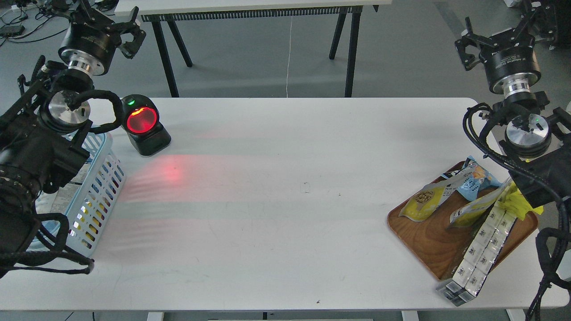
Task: Scan snack and place in basket
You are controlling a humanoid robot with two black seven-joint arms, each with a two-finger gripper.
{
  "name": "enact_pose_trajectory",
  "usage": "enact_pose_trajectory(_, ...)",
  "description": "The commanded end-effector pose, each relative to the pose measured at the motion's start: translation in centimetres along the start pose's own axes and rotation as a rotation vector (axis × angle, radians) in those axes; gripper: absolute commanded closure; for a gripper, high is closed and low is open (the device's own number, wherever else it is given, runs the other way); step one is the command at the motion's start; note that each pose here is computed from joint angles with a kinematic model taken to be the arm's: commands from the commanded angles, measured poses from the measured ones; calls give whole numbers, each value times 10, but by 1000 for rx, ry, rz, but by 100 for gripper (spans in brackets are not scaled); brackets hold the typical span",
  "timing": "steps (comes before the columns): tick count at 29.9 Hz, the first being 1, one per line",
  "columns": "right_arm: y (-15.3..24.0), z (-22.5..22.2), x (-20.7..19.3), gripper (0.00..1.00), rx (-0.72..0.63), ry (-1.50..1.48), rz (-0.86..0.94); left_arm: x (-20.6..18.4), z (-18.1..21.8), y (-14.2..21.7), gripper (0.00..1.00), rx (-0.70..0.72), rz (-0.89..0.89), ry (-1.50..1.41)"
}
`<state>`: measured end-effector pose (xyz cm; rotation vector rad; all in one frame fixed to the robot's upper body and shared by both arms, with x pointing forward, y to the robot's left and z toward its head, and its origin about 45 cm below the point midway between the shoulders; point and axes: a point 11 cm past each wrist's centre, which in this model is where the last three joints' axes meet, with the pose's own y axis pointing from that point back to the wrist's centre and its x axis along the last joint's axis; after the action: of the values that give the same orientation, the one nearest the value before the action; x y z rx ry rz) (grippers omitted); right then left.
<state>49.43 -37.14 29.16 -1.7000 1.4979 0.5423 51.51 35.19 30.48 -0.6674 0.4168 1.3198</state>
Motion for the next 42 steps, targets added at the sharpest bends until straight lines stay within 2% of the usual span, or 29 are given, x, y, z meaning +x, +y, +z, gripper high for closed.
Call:
enact_pose_trajectory(1,0,-3,0,1,0,9,-1,-1,0,0,0,-3,-1,2)
enact_pose_trajectory(5,-4,-6,-5,1,-9,37,-18,-1,0,-1,0,-3,-2,3)
enact_pose_trajectory(9,-17,-28,-25,1,-40,164,-88,-1,3,-1,0,-13,-1,8)
enact_pose_trajectory(13,-27,-43,-58,1,-103,324,-205,0,5,-1,0,-30,1,8)
enact_pose_trajectory(22,-41,-97,-150,1,-122,778,-515,-2,6,-1,0,-45,-6,6)
enact_pose_trajectory(32,-19,-32,-238,3,-285,1267,-980,-4,6,-2,0,-65,-8,13)
enact_pose_trajectory(42,36,38,-284,3,-536,1741,-1473,-3,7,-1,0,-82,-7,16)
